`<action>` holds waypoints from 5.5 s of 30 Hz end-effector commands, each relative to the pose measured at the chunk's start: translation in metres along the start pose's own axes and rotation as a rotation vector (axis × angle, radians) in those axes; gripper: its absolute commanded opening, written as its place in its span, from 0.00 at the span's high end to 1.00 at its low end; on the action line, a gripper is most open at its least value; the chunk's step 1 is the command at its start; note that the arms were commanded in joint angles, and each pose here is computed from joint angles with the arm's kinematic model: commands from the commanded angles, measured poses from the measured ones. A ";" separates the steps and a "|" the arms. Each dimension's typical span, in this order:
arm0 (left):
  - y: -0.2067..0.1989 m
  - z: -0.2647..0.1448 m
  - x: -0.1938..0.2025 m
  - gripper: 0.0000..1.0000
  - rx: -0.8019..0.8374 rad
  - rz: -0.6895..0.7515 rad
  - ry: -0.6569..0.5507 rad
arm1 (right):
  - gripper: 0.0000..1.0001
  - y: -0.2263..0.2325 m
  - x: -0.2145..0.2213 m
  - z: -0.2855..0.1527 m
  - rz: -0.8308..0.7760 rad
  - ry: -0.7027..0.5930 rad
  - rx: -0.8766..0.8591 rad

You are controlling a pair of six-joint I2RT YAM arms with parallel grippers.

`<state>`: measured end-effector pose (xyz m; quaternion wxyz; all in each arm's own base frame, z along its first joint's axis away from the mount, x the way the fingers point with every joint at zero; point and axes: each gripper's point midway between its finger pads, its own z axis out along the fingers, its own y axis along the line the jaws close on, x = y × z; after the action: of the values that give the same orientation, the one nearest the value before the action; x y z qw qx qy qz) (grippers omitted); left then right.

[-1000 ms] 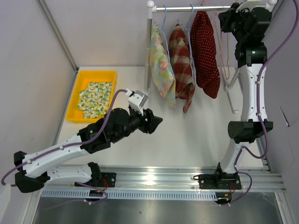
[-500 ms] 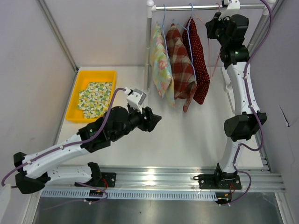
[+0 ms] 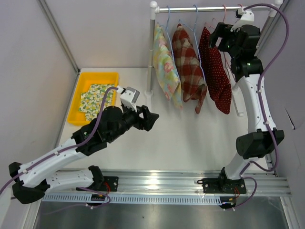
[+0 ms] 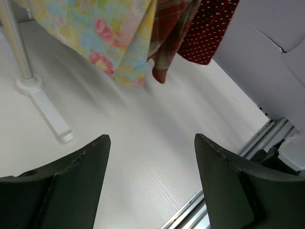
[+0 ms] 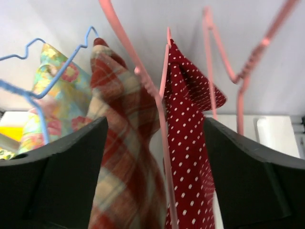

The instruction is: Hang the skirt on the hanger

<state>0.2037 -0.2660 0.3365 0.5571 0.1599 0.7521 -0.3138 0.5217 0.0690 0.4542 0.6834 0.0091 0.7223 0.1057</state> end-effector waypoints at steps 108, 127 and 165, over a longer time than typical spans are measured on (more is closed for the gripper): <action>0.147 0.033 0.221 0.75 -0.372 -0.422 0.396 | 0.18 0.126 0.315 -0.281 0.193 0.687 -0.284; 0.085 0.023 0.268 1.00 -0.155 -0.373 0.593 | 0.23 0.143 0.409 -0.263 0.139 0.857 -0.241; 0.117 -0.014 0.182 0.19 -0.341 -0.349 0.348 | 0.27 0.181 0.436 -0.140 -0.101 0.819 -0.144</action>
<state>0.1930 -0.1945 0.1224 0.3612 0.0080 0.9009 -0.2406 0.3122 0.2950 0.0313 0.2979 -0.1212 0.9388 0.1236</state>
